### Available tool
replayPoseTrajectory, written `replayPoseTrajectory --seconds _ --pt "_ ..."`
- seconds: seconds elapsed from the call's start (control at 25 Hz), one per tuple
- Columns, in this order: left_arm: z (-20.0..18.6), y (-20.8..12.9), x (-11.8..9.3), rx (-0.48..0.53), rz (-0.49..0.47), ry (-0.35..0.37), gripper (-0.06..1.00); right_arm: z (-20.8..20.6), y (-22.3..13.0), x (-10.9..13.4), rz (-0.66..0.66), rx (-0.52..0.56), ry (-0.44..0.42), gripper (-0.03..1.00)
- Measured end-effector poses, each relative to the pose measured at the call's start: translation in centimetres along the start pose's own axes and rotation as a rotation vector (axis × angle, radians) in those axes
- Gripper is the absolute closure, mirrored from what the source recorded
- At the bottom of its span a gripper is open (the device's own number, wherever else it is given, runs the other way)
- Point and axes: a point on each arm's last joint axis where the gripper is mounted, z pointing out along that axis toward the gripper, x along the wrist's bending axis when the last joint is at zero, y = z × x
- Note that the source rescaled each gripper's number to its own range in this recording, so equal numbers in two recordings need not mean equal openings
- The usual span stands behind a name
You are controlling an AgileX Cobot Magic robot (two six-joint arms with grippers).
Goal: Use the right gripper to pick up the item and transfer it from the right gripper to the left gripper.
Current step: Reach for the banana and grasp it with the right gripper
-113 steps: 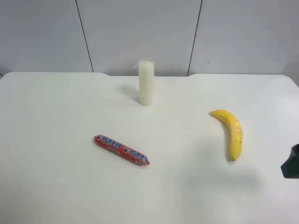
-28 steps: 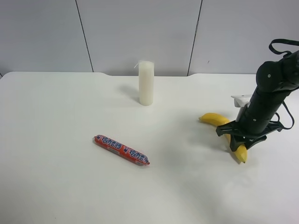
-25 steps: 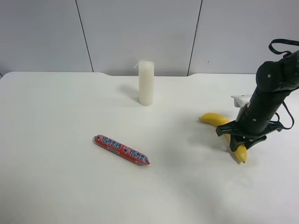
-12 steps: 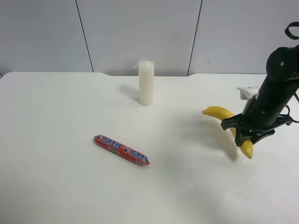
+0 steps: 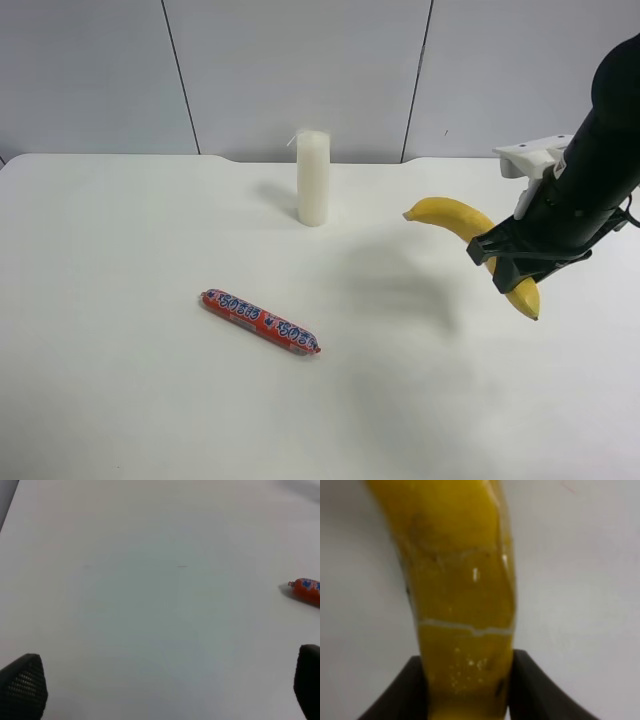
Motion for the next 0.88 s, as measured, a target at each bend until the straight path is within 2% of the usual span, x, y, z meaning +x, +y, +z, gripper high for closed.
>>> replayPoseTrajectory --seconds 0.4,0.6,0.76,0.88 --pt "0.0 0.0 0.0 0.0 0.001 0.0 -0.06 -4.1 1.7 4.1 -0.23 -0.045 0.015 0.97" --pt "0.0 0.0 -0.1 0.0 0.018 -0.011 -0.06 -5.5 2.1 7.6 -0.404 -0.1 0.008 0.97" --pt "0.2 0.1 -0.4 0.013 0.052 -0.049 -0.06 -6.3 1.7 10.0 -0.549 -0.118 -0.001 0.97" --pt "1.2 0.9 -1.1 0.074 0.121 -0.129 -0.06 -6.6 1.2 11.6 -0.662 -0.122 0.004 0.97"
